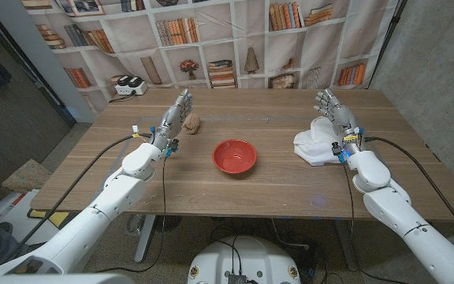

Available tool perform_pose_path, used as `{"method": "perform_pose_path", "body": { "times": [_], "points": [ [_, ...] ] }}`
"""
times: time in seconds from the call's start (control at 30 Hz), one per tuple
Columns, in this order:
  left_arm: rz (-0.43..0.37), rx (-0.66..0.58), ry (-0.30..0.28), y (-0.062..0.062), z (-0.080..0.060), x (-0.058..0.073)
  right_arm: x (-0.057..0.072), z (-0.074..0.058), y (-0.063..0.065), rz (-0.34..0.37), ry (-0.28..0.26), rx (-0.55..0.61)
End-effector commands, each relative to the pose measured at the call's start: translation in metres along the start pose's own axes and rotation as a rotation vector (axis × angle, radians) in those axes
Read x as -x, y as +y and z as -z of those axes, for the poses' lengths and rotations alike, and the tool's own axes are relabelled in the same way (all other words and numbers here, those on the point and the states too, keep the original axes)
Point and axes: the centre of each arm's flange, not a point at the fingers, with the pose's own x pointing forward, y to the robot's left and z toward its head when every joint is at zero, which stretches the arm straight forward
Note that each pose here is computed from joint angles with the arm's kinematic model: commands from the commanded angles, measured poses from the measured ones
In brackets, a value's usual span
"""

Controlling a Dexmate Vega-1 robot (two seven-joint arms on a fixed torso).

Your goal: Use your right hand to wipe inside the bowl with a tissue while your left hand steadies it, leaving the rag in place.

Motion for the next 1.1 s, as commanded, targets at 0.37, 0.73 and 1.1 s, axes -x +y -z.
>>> {"method": "perform_pose_path", "body": {
  "times": [0.37, 0.73, 1.1],
  "points": [
    [0.003, -0.017, -0.021, 0.002, -0.009, 0.009, 0.02, -0.006, -0.021, 0.083, -0.019, 0.148],
    [-0.004, 0.0, -0.025, 0.001, -0.008, 0.011, 0.026, -0.015, -0.04, 0.063, -0.05, 0.251],
    [0.0, 0.001, -0.022, -0.004, -0.008, 0.013, 0.029, -0.018, -0.046, 0.066, -0.078, 0.398]
  ]
}}
